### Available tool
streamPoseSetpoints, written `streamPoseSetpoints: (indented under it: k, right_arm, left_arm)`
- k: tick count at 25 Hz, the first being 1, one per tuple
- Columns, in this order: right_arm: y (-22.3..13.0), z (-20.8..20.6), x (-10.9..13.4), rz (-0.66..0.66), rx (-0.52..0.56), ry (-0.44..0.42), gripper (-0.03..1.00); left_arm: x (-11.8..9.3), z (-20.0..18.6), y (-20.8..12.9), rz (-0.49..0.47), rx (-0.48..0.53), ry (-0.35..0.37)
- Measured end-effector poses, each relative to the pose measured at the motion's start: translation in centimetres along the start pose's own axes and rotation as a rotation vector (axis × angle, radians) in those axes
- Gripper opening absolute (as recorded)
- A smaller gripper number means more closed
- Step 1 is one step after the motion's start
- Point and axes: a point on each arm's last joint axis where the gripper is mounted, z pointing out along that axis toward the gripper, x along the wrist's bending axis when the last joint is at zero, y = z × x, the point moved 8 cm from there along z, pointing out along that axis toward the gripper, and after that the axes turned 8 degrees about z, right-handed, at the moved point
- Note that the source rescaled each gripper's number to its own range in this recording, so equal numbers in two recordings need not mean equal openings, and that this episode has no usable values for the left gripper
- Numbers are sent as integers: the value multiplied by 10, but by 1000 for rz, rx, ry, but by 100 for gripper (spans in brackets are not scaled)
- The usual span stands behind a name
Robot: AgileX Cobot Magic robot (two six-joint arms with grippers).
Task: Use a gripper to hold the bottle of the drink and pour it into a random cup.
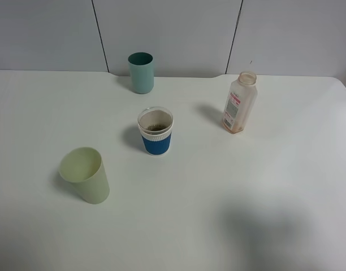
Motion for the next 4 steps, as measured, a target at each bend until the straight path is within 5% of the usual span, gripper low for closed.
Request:
streamPoseSetpoints:
  k: [4]
  right_arm:
    - [0, 0, 0, 0, 0, 0, 100]
  left_arm:
    - [0, 0, 0, 0, 0, 0]
